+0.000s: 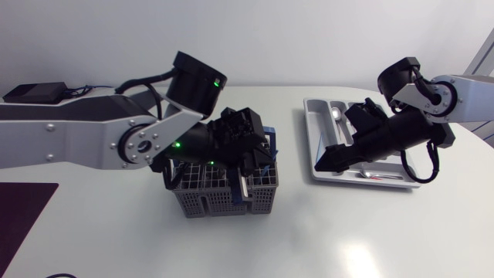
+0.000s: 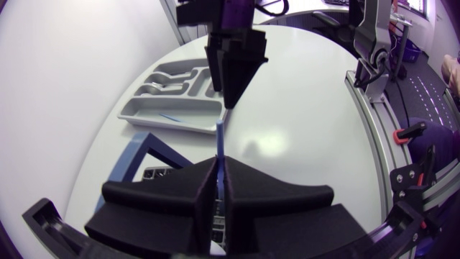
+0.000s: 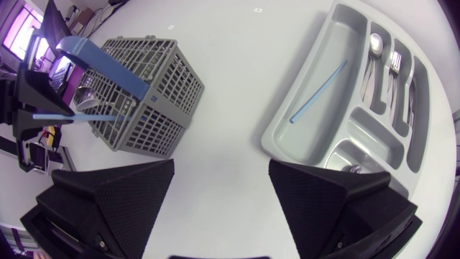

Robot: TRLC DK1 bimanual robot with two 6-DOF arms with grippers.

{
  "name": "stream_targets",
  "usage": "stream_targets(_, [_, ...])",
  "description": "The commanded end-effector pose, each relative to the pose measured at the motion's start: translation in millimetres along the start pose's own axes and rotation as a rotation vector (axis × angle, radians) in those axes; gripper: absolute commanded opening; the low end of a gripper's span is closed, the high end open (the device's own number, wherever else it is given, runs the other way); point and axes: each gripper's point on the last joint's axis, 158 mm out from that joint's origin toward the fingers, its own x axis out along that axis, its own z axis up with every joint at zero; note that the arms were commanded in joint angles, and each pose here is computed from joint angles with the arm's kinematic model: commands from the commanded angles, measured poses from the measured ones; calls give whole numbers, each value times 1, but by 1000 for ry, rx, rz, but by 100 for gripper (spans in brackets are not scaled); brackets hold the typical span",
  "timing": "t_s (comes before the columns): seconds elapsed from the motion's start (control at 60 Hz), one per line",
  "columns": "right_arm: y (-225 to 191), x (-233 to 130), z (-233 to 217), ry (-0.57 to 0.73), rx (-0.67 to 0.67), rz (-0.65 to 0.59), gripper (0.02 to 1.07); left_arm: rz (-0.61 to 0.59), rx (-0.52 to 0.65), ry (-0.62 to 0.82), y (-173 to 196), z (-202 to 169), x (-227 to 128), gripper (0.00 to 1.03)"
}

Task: Unload the cutlery basket into the drawer organizer.

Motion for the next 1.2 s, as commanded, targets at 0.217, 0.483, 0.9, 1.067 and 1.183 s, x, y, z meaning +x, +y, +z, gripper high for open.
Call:
stream_targets(0.217, [39,-24,1,-101,-150,6,97,54,-30,-111,7,44,-49,10])
stream_targets(0.483, [88,-69,14,-388,-366,5,97,74,-112,-187,13,75,-79,10])
stream_targets(0.9, [142,-90,15,-590,-579,62,93,-91,-335,-240,11,94,-83,10])
stream_targets(1.067, [149,-85,17,-588,-594,78,85,-147,-360,-229,6,95,-78,10])
stream_targets(1.183, [157,-82,18,-587,-605,100,76,-168,-376,-227,5,96,-75,10])
